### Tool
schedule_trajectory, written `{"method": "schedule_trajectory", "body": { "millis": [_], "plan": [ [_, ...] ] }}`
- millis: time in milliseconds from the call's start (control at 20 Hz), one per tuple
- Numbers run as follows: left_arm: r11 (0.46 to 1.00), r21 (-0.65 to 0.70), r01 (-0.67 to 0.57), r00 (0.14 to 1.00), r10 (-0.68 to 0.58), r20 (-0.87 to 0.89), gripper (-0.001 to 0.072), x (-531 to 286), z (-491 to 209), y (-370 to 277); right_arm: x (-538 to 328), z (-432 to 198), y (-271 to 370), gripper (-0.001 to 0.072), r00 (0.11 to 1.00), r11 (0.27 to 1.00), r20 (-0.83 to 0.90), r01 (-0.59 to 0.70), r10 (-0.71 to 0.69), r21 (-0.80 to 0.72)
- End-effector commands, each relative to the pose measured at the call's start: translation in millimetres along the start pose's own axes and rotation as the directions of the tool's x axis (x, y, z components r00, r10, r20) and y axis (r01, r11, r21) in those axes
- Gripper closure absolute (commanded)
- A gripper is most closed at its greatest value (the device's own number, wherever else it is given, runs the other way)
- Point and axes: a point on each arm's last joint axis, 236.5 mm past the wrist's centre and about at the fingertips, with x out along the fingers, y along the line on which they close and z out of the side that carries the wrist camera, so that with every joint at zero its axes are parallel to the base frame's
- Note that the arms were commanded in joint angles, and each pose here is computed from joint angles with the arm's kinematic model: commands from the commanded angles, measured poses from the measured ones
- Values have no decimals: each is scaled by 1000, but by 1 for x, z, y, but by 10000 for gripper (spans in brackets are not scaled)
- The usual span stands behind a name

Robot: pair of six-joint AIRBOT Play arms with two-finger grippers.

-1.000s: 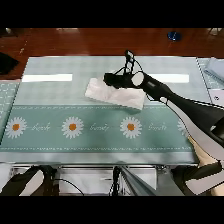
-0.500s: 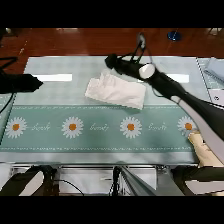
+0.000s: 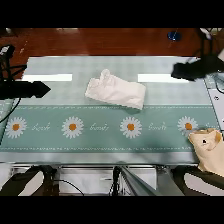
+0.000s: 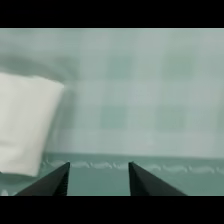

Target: Fold the shirts.

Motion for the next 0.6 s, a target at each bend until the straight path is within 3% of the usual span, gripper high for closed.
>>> {"method": "schedule_trajectory", "body": {
  "millis": [0,200,400,550],
  "plan": [
    [1000,3,-8,1000,8,19,351,1,4,2,18,-55,-26,183,981,965,-137,-104,139,241],
    [1000,3,-8,1000,8,20,351,1,4,2,69,-62,13,134,940,834,-4,-301,341,463],
    [1000,0,-8,1000,8,20,352,1,4,2,111,-87,48,134,923,843,-77,-307,376,442],
    [1000,0,-8,1000,8,20,352,1,4,2,134,-76,76,137,924,836,-18,-338,382,432]
  ]
}}
